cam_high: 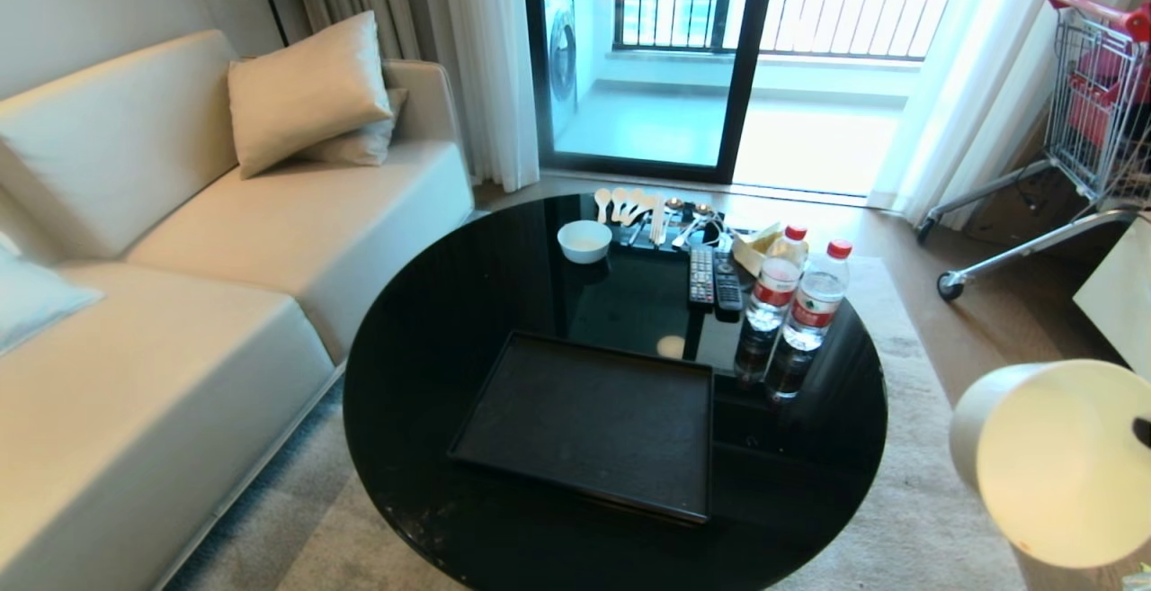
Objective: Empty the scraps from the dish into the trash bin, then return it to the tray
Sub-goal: Put the bowl back to the table
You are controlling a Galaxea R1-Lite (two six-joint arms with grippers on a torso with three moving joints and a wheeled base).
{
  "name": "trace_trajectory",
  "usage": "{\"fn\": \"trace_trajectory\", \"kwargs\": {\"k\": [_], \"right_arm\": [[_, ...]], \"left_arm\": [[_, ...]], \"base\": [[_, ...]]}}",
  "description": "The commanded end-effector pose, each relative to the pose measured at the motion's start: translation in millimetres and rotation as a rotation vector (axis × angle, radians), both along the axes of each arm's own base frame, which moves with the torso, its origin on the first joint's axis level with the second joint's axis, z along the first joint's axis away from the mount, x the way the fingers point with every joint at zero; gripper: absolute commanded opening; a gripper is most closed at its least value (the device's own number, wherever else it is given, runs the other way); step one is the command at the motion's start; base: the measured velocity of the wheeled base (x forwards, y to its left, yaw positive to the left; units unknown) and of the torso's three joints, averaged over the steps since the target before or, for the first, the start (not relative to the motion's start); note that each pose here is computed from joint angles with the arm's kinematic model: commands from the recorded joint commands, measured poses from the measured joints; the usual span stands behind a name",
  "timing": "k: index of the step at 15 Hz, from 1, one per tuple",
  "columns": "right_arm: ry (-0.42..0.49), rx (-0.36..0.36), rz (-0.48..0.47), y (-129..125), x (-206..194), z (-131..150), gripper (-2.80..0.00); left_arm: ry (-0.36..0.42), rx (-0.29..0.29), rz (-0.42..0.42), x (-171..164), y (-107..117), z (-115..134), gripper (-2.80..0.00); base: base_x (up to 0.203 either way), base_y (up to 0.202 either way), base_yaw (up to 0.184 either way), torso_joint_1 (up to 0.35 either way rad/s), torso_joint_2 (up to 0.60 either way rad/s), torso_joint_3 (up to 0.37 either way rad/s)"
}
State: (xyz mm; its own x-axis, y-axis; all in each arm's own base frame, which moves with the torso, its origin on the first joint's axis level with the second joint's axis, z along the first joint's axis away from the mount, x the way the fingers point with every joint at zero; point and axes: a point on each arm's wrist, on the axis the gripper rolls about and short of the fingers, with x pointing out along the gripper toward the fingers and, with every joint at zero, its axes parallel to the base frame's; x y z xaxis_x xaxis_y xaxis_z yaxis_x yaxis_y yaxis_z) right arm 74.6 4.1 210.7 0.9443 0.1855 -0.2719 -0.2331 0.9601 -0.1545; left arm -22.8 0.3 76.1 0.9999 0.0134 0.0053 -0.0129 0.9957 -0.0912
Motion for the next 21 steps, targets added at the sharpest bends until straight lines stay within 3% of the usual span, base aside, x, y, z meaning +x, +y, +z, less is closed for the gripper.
{"fn": "trace_trajectory", "kwargs": {"k": [1,5,8,12,17,21], "right_arm": [[0.153,-0.004,0.005,0.2,60.0,-0.4,-2.8],[0.217,0.004,0.024,5.1,133.9,10.6,-2.8],[0.285,0.079,0.027,30.4,175.1,8.1,-2.8],[0.436,0.174,-0.082,77.8,203.0,-13.8,-2.8],[0.554,0.17,-0.166,110.5,225.3,-53.1,-2.8],[0.588,0.179,-0.221,134.0,259.6,-71.4,-2.8]], "left_arm": [[-0.001,-0.001,0.0,0.0,0.0,0.0,-2.8],[-0.001,-0.001,0.0,0.0,0.0,0.0,-2.8],[-0.001,-0.001,0.0,0.0,0.0,0.0,-2.8],[-0.001,-0.001,0.0,0.0,0.0,0.0,-2.8],[-0.001,-0.001,0.0,0.0,0.0,0.0,-2.8],[-0.001,-0.001,0.0,0.0,0.0,0.0,-2.8]], "base": [[0.0,0.0,0.0,0.0,0.0,0.0],[0.0,0.0,0.0,0.0,0.0,0.0],[0.0,0.0,0.0,0.0,0.0,0.0],[0.0,0.0,0.0,0.0,0.0,0.0],[0.0,0.0,0.0,0.0,0.0,0.0],[0.0,0.0,0.0,0.0,0.0,0.0]]}}
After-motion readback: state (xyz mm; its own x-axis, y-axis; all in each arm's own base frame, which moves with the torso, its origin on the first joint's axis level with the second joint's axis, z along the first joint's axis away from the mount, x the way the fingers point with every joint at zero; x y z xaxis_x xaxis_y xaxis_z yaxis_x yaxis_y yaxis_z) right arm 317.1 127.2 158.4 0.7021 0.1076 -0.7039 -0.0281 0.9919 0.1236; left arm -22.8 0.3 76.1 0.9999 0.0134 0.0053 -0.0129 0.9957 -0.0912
